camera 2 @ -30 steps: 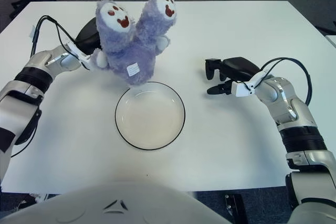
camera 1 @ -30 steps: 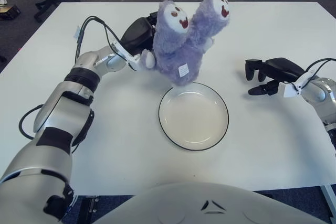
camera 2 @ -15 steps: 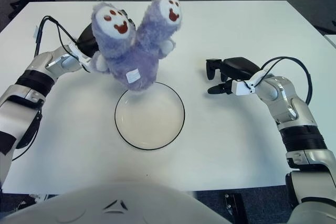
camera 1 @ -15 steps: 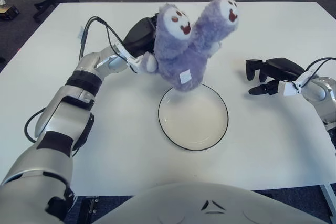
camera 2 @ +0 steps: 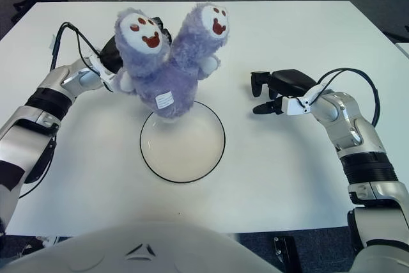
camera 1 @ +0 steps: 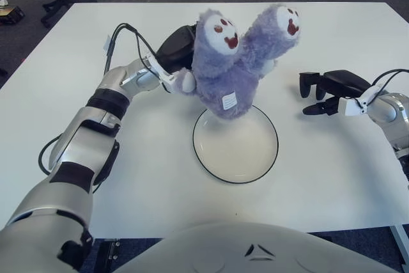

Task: Put the doll into the plate.

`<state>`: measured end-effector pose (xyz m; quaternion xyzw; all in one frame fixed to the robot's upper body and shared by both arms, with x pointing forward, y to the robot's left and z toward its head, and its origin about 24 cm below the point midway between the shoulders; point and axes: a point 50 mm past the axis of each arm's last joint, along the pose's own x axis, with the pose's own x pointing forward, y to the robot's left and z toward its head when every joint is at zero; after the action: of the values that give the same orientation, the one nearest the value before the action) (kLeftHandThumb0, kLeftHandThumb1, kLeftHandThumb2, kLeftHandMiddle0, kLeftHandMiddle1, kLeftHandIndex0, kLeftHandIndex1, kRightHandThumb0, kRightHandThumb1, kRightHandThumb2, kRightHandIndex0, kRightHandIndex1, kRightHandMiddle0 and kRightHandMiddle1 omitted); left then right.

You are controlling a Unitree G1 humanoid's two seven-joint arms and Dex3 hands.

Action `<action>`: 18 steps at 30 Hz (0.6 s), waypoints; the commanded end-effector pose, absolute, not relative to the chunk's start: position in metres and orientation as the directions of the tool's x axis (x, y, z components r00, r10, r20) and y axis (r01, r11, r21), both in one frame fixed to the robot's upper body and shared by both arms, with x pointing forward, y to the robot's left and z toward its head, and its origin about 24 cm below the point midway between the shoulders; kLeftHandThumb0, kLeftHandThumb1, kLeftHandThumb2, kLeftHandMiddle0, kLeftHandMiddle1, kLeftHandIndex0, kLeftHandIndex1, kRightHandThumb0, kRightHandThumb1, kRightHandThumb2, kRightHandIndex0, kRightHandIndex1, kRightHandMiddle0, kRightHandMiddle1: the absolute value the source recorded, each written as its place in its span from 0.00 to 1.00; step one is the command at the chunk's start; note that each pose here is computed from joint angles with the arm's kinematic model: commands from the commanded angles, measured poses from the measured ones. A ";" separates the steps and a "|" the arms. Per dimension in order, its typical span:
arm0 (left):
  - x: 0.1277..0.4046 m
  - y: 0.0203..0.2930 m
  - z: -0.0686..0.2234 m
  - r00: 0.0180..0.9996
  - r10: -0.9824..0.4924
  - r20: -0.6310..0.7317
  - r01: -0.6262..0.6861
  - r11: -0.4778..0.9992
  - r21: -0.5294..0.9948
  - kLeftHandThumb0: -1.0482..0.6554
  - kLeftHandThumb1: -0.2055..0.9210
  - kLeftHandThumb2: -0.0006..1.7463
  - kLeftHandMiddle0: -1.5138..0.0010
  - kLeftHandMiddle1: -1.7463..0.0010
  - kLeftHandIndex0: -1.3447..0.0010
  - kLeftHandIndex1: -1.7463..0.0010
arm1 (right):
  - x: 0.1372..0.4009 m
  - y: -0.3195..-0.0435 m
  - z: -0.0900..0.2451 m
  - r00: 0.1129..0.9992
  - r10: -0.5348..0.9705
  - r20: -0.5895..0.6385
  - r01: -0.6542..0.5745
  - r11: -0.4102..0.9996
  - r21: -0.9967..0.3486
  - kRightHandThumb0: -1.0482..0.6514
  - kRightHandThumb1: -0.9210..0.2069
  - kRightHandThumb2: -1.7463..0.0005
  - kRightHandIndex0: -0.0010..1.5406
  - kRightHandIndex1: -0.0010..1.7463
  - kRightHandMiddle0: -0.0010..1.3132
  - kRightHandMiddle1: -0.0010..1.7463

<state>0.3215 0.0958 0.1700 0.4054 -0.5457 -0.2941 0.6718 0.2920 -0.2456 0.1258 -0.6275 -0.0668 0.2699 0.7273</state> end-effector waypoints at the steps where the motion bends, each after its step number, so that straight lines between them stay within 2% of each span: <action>1: 0.321 0.094 0.176 0.204 -0.832 0.516 -0.065 0.514 0.855 0.63 0.77 0.29 0.39 0.00 0.52 0.00 | 0.293 -0.244 0.126 0.841 0.480 -0.249 -0.317 0.066 -0.946 0.41 0.00 0.76 0.47 0.56 0.23 0.93; 9: 0.315 0.088 0.176 0.146 -0.848 0.509 -0.024 0.511 0.859 0.61 0.86 0.18 0.38 0.00 0.50 0.00 | 0.293 -0.245 0.123 0.842 0.479 -0.248 -0.318 0.069 -0.945 0.41 0.00 0.76 0.47 0.57 0.23 0.93; 18: 0.313 0.083 0.169 0.123 -0.871 0.476 0.068 0.486 0.871 0.60 0.89 0.16 0.38 0.00 0.49 0.00 | 0.292 -0.246 0.122 0.843 0.477 -0.250 -0.319 0.070 -0.945 0.41 0.00 0.76 0.48 0.58 0.23 0.93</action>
<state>0.3123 0.0853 0.1650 0.3685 -0.5531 -0.3532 0.6584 0.2924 -0.2457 0.1254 -0.6270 -0.0677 0.2684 0.7281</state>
